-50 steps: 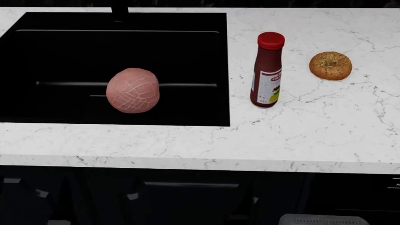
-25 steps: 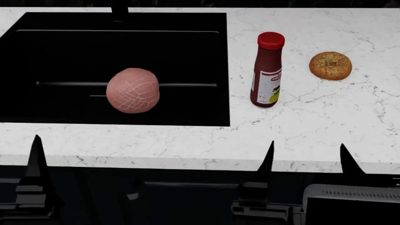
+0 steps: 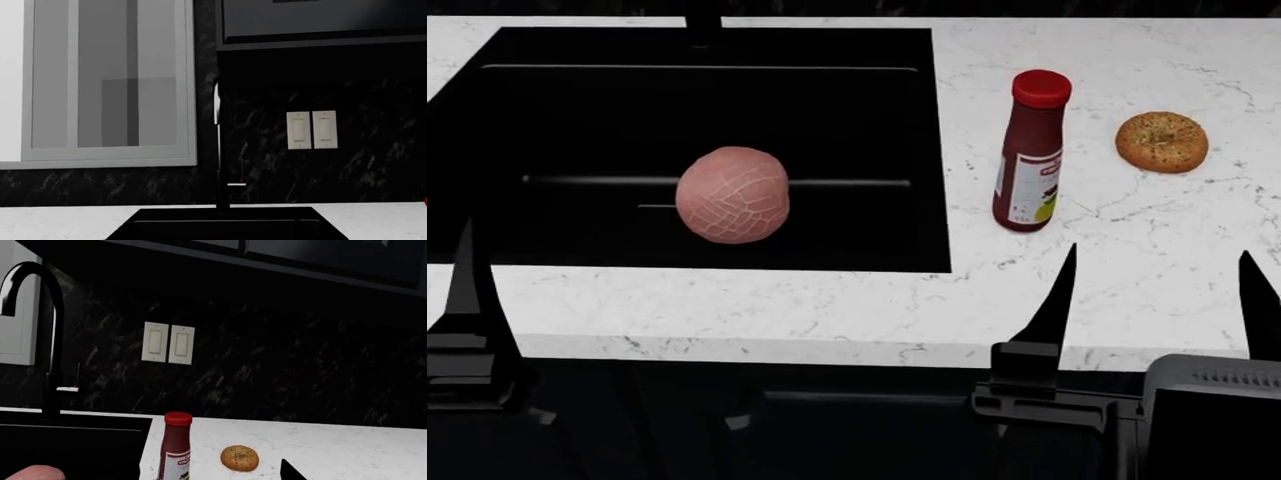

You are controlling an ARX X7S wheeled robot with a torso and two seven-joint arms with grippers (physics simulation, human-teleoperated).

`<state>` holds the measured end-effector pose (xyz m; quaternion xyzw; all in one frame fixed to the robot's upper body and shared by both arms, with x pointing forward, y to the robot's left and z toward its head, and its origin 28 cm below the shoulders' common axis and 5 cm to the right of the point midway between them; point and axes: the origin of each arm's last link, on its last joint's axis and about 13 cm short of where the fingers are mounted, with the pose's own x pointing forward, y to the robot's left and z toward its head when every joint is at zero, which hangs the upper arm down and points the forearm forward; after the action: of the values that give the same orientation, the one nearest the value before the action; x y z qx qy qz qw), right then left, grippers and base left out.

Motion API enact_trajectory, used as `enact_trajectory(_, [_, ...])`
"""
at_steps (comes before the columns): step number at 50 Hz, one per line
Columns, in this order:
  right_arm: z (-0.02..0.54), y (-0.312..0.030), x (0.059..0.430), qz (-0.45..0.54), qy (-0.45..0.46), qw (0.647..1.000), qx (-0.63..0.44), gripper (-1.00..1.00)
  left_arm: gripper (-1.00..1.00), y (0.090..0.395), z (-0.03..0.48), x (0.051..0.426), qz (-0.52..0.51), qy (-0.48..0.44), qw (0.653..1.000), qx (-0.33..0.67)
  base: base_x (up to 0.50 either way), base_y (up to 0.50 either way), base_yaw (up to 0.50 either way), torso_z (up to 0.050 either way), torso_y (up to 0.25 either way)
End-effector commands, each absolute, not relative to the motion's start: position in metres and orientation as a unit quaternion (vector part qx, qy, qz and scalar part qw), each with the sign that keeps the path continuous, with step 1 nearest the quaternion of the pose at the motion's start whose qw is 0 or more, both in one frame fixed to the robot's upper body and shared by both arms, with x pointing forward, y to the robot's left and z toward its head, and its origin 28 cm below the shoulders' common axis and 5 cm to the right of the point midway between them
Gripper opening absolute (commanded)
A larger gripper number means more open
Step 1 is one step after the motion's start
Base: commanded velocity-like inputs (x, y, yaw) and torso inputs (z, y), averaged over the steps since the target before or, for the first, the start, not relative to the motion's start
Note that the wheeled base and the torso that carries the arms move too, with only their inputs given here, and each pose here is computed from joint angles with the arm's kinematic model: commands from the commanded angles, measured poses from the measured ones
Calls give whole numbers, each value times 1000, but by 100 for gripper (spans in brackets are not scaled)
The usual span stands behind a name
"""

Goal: Turn the sink spout to the right.

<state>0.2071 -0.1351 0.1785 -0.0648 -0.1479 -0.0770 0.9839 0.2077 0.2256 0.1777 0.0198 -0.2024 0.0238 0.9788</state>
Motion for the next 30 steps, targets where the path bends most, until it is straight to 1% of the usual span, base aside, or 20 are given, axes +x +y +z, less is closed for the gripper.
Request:
enact_trajectory(1, [184,-137,208,-73,-155,983,-69,100,100,225,186,208,12,-205,978,23,78,375,0,0,0])
enact_trajectory(16, [179,-137,208,-73,-149,984,-69,100,100,225,187,208,11,-206,978,35,78,377,0,0,0])
enact_trajectory(30, [176,-140,205,-93,-148,982,-78,100,100,225,189,208,16,-207,977,49,79,377,0,0,0])
